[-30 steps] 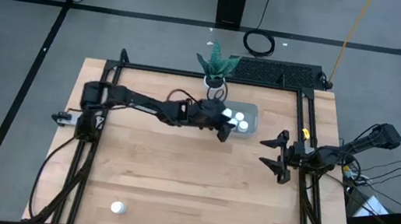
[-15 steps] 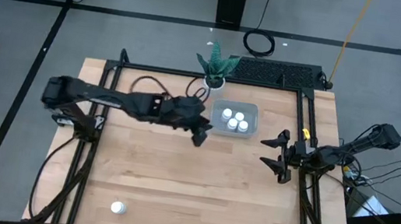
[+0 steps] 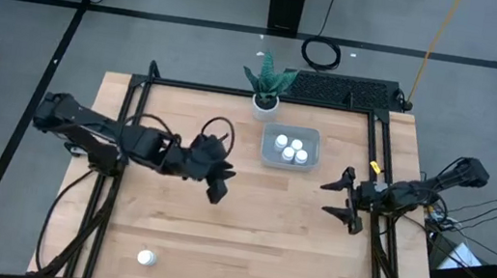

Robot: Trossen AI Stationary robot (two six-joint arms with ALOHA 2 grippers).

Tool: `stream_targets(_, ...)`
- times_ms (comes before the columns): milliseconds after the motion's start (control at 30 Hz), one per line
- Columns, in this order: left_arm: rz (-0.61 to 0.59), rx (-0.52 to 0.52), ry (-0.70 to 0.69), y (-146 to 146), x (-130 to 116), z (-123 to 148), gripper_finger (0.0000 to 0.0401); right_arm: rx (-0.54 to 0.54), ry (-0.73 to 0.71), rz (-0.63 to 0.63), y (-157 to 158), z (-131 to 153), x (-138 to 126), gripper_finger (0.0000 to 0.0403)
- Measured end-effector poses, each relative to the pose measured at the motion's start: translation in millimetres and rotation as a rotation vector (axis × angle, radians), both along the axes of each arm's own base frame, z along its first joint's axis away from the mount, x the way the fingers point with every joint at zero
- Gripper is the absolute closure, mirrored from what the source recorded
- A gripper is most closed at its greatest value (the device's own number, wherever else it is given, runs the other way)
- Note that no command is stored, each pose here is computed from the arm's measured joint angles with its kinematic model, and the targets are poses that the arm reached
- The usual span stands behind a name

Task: Pick and place pill bottles into a basket
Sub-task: Put the white pill bottle into the gray bin

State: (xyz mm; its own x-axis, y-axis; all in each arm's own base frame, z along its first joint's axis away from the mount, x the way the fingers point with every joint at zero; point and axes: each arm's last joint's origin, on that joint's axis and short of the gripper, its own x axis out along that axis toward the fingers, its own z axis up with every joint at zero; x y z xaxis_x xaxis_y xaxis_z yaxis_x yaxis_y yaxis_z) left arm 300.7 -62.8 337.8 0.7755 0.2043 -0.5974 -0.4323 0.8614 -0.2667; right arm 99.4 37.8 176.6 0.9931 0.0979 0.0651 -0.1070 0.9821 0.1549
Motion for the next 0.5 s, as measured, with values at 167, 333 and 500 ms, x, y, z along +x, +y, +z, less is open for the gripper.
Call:
stream_targets(167, 0.001, -0.01, 0.094, -18.2, -12.7, -7.9, 0.0293, 0.004, -0.013, -0.003, -3.8, -0.4, -7.6, 0.0121)
stream_targets(333, -0.013, -0.024, 0.166, -38.0, -26.7, -13.5, 0.0293, -0.027, -0.027, -0.008, -5.1, 0.1, -10.0, 0.0117)
stream_targets(500, -0.073, -0.056, 0.239, -59.7, -42.1, -18.1, 0.0293, 0.015, -0.009, -0.01, -5.2, -1.3, -9.9, 0.0115)
